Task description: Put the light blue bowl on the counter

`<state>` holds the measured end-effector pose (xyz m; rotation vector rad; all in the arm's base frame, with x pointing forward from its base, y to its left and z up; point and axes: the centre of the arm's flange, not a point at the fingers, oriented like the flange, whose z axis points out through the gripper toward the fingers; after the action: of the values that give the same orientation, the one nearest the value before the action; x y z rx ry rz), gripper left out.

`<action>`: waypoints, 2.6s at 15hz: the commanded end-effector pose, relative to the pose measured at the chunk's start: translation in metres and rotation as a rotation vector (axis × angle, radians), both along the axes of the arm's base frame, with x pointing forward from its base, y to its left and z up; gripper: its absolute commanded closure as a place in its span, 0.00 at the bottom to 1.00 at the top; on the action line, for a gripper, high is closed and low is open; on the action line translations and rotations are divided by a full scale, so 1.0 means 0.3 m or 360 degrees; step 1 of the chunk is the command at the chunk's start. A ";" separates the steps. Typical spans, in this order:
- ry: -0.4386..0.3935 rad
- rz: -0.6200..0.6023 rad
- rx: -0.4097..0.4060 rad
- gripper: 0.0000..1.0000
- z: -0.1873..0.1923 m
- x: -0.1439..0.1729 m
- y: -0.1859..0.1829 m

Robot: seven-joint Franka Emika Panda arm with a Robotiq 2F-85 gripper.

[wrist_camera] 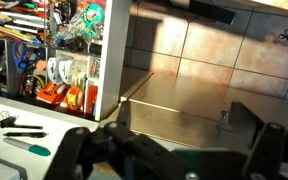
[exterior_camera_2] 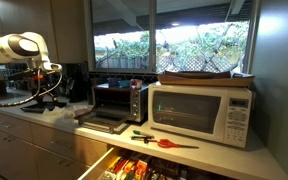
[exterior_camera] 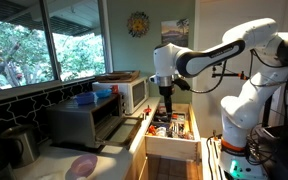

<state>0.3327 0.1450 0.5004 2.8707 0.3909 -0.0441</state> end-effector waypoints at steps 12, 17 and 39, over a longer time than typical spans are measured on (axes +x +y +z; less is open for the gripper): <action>-0.0455 -0.0256 0.0113 0.00 0.181 0.132 -0.004; -0.0868 -0.0511 0.0167 0.00 0.369 0.262 -0.062; -0.1166 -0.0766 -0.0414 0.00 0.450 0.709 -0.278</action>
<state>0.5256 0.0476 0.6279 2.5047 -0.5561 0.8328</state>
